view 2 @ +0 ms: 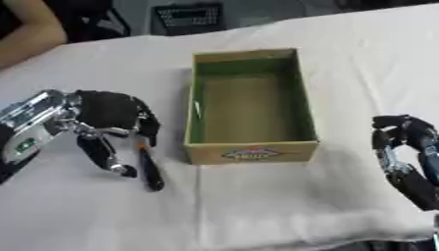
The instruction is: Pick up objects on the table and place them in the box.
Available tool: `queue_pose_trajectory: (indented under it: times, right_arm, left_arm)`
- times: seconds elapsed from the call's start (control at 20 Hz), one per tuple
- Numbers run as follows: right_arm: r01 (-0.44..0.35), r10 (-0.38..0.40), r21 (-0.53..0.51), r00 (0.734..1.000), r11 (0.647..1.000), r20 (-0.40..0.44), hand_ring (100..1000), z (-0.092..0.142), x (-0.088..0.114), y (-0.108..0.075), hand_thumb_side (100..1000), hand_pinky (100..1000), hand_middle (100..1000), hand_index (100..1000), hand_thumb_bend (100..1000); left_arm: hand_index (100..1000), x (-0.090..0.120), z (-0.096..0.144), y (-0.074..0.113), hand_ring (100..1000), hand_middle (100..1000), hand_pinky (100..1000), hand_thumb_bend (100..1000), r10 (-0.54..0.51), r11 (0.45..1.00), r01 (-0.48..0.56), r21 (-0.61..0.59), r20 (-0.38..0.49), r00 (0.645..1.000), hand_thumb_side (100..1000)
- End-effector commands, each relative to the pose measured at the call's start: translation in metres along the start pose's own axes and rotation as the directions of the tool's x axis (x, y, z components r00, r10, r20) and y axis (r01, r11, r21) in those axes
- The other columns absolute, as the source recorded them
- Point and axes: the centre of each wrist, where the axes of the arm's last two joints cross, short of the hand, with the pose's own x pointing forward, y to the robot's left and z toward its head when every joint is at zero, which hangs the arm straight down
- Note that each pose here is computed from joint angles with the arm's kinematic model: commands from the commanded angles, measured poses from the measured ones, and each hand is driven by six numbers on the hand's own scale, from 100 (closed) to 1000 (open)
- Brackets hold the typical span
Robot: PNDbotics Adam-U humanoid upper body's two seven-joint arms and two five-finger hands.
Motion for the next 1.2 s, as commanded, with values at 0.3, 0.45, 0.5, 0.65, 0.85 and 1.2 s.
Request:
queue_pose_trajectory:
  times: [0.3,0.45,0.5,0.65,0.85,1.2]
  right_arm:
    - [-0.022,0.022,-0.003,1.0,1.0,0.016,582,-0.001,0.003,-0.006,785,509,662,781,217]
    - [-0.022,0.022,-0.002,1.0,1.0,0.015,582,-0.001,0.003,-0.006,785,509,662,781,217]
    - [-0.022,0.022,-0.002,1.0,1.0,0.015,582,-0.001,0.003,-0.006,786,509,662,781,215]
    - [-0.022,0.022,-0.002,1.0,1.0,0.016,582,-0.001,0.003,-0.006,785,509,662,781,216]
    - [-0.022,0.022,-0.003,1.0,1.0,0.016,583,-0.001,0.003,-0.006,786,509,662,782,215]
    - [-0.021,0.021,0.0,1.0,1.0,0.016,583,-0.001,0.003,-0.006,787,510,663,782,216]
  left_arm:
    - [693,0.001,0.003,0.001,666,591,659,578,-0.078,0.997,0.078,0.024,-0.021,0.997,511]
    - [687,0.001,0.002,-0.002,652,584,653,576,-0.089,0.995,0.09,0.033,-0.024,0.996,504]
    - [688,0.002,0.002,-0.003,654,585,654,576,-0.091,0.995,0.092,0.035,-0.025,0.996,504]
    - [678,0.003,0.0,-0.007,608,566,628,566,-0.086,0.995,0.088,0.056,-0.029,0.996,486]
    - [675,0.006,-0.005,-0.013,594,557,616,555,-0.075,0.994,0.077,0.075,-0.024,0.997,483]
    - [674,0.012,-0.01,-0.022,580,550,608,542,-0.047,0.995,0.048,0.092,-0.014,0.999,481]
